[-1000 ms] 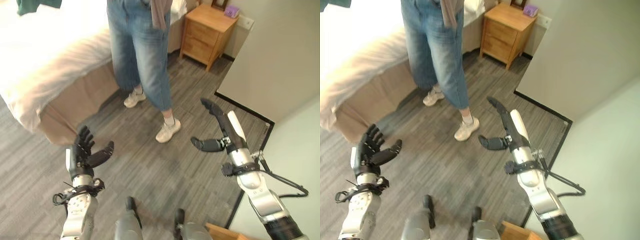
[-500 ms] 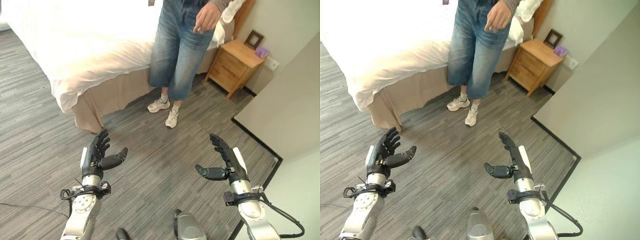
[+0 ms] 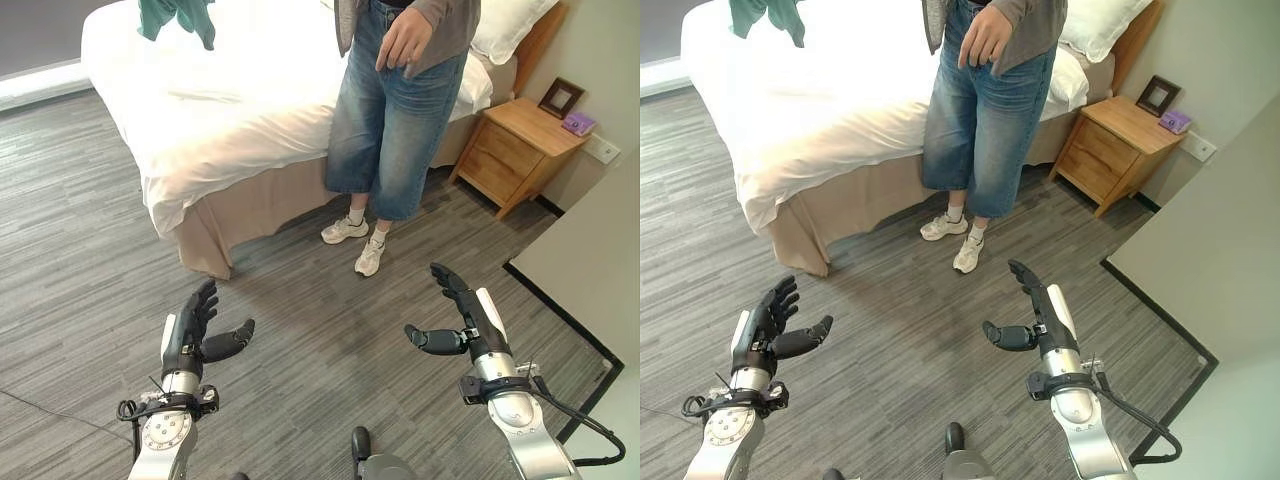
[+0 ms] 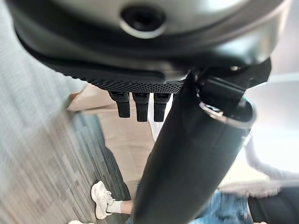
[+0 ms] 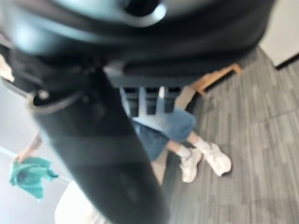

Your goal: Pick up bed clothes into laundry basket.

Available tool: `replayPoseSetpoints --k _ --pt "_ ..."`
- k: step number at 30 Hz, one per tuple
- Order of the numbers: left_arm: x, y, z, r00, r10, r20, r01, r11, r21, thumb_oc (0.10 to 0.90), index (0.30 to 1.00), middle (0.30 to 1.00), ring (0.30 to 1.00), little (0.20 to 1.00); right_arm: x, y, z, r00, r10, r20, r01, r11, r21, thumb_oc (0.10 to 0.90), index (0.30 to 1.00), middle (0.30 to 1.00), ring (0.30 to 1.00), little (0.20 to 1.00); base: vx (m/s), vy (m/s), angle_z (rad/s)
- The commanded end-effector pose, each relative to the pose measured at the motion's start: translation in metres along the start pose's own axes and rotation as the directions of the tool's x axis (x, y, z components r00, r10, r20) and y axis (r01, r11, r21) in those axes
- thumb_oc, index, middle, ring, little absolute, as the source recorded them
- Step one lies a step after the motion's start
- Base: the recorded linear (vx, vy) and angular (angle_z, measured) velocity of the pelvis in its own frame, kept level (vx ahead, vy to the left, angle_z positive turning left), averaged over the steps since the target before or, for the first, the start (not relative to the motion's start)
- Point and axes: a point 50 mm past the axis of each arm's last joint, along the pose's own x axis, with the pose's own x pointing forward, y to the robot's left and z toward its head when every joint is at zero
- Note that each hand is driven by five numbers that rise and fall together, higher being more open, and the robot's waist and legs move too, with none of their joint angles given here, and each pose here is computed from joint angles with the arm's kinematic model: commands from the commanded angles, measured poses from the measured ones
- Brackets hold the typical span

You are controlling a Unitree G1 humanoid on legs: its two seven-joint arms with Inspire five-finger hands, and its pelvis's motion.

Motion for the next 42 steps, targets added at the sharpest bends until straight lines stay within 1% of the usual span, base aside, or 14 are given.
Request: replayPoseSetpoints --k 1,2,3,5,7,8,11,17,23,26,31,36,40,42 --pt "0.019 0.037 0.047 0.964 0.114 0.239 -0.144 0.983 0.115 0.800 0.900 0.900 0.900 0.900 0.017 -0.030 0.047 0.960 -0.129 0.249 0.153 0.985 -0.080 0.800 0.900 0.900 0.900 0.900 0.08 -0.247 0.25" --pt "0.016 0.043 0.043 0.964 0.140 0.224 -0.173 0.975 0.138 0.800 0.900 0.900 0.900 0.900 0.017 -0.038 0.056 0.945 -0.139 0.296 0.189 0.971 -0.146 0.800 0.900 0.900 0.900 0.900 0.03 -0.188 0.12" --pt "0.016 0.043 0.044 0.964 0.140 0.226 -0.174 0.975 0.138 0.800 0.900 0.900 0.900 0.900 0.017 -0.038 0.056 0.944 -0.140 0.297 0.190 0.971 -0.146 0.800 0.900 0.900 0.900 0.900 0.02 -0.236 0.00" --pt "0.012 0.049 0.033 0.964 0.190 0.184 -0.216 0.967 0.133 0.800 0.900 0.900 0.900 0.900 0.023 -0.043 0.068 0.929 -0.129 0.348 0.212 0.954 -0.213 0.800 0.900 0.900 0.900 0.900 0.07 -0.264 0.13" --pt "0.011 0.050 0.028 0.966 0.200 0.162 -0.222 0.966 0.135 0.800 0.900 0.900 0.900 0.900 0.024 -0.043 0.069 0.930 -0.122 0.347 0.207 0.953 -0.220 0.800 0.900 0.900 0.900 0.900 0.21 -0.114 -0.06" --pt "0.006 0.053 0.021 0.968 0.217 0.128 -0.234 0.963 0.135 0.800 0.900 0.900 0.900 0.900 0.025 -0.045 0.068 0.933 -0.117 0.340 0.213 0.941 -0.262 0.800 0.900 0.900 0.900 0.900 0.27 -0.005 -0.03" --pt "0.001 0.055 0.015 0.967 0.233 0.105 -0.247 0.958 0.147 0.800 0.900 0.900 0.900 0.900 0.026 -0.045 0.064 0.937 -0.105 0.334 0.220 0.918 -0.329 0.800 0.900 0.900 0.900 0.900 0.35 0.154 -0.19" --pt "0.007 0.049 0.017 0.976 0.188 0.110 -0.204 0.964 0.170 0.800 0.900 0.900 0.900 0.900 0.037 -0.038 0.066 0.944 -0.032 0.328 0.175 0.891 -0.419 0.800 0.900 0.900 0.900 0.900 0.51 0.268 0.00" --pt "0.014 0.047 0.018 0.986 0.138 0.092 -0.155 0.965 0.212 0.800 0.900 0.900 0.900 0.900 0.045 -0.016 0.067 0.948 0.015 0.318 0.120 0.908 -0.402 0.800 0.900 0.900 0.900 0.900 0.49 0.251 -0.63" --pt "0.023 0.047 0.029 0.983 0.124 0.136 -0.153 0.961 0.232 0.800 0.900 0.900 0.900 0.900 0.051 -0.010 0.077 0.936 0.006 0.352 0.134 0.918 -0.372 0.800 0.900 0.900 0.900 0.900 0.42 0.336 -0.10" --pt "0.038 0.037 0.051 0.973 0.074 0.221 -0.125 0.966 0.227 0.800 0.900 0.900 0.900 0.900 0.052 -0.020 0.091 0.909 -0.040 0.414 0.196 0.919 -0.342 0.800 0.900 0.900 0.900 0.900 0.57 0.201 0.36" --pt "0.054 0.021 0.070 0.958 0.030 0.287 -0.090 0.976 0.199 0.800 0.900 0.900 0.900 0.900 0.060 -0.028 0.115 0.864 -0.067 0.499 0.259 0.909 -0.326 0.800 0.900 0.900 0.900 0.900 0.67 0.011 1.00" --pt "0.059 0.019 0.073 0.954 0.045 0.298 -0.105 0.977 0.187 0.800 0.900 0.900 0.900 0.900 0.065 -0.030 0.123 0.848 -0.076 0.524 0.282 0.902 -0.327 0.800 0.900 0.900 0.900 0.900 0.37 -0.041 0.86" --pt "0.057 0.015 0.069 0.957 0.039 0.288 -0.092 0.980 0.175 0.800 0.900 0.900 0.900 0.900 0.064 -0.040 0.123 0.841 -0.089 0.533 0.328 0.868 -0.372 0.800 0.900 0.900 0.900 0.900 0.66 -0.145 0.42"
